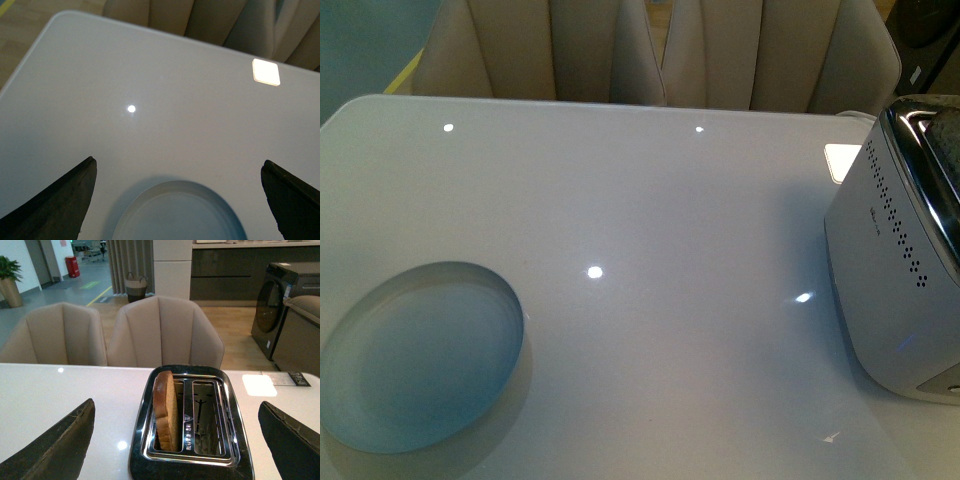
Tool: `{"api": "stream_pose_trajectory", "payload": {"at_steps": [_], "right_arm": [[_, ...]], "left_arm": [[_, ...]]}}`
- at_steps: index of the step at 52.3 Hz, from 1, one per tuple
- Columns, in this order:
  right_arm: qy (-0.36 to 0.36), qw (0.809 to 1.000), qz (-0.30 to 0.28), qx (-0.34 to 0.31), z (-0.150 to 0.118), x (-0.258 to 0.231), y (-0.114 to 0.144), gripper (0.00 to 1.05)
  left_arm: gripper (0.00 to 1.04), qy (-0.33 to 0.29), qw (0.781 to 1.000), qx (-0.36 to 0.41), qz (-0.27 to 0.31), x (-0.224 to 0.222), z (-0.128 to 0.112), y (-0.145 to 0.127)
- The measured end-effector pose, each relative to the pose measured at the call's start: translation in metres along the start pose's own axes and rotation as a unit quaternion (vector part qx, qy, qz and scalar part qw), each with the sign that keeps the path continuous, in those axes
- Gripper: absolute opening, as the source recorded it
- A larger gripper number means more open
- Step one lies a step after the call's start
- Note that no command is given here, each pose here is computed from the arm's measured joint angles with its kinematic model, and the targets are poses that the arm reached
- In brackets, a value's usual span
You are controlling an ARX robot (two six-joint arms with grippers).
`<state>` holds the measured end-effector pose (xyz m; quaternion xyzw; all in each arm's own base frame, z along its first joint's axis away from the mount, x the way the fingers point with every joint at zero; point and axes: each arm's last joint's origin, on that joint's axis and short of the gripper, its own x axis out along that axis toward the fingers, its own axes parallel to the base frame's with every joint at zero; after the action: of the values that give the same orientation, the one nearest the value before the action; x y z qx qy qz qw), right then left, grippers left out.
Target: Left arm holds plate, right arm toasts bread
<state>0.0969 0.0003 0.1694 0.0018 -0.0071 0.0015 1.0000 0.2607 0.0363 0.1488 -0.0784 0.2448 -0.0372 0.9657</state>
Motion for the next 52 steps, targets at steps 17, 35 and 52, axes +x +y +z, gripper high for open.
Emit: {"api": "stream_pose_trajectory", "payload": {"at_steps": [17, 35, 52], "right_arm": [[0.0, 1.0, -0.001, 0.0, 0.0, 0.0, 0.0, 0.96], [0.0, 1.0, -0.001, 0.0, 0.0, 0.0, 0.0, 0.96], [0.0, 1.0, -0.001, 0.0, 0.0, 0.0, 0.0, 0.96]], "left_arm": [[0.41, -0.243, 0.967, 0.07, 0.038, -0.048, -0.013, -0.025], [0.03, -0.238, 0.968, 0.072, 0.038, -0.079, -0.035, -0.04], [0.03, -0.24, 0.967, 0.073, 0.038, -0.104, -0.047, -0.042]]}}
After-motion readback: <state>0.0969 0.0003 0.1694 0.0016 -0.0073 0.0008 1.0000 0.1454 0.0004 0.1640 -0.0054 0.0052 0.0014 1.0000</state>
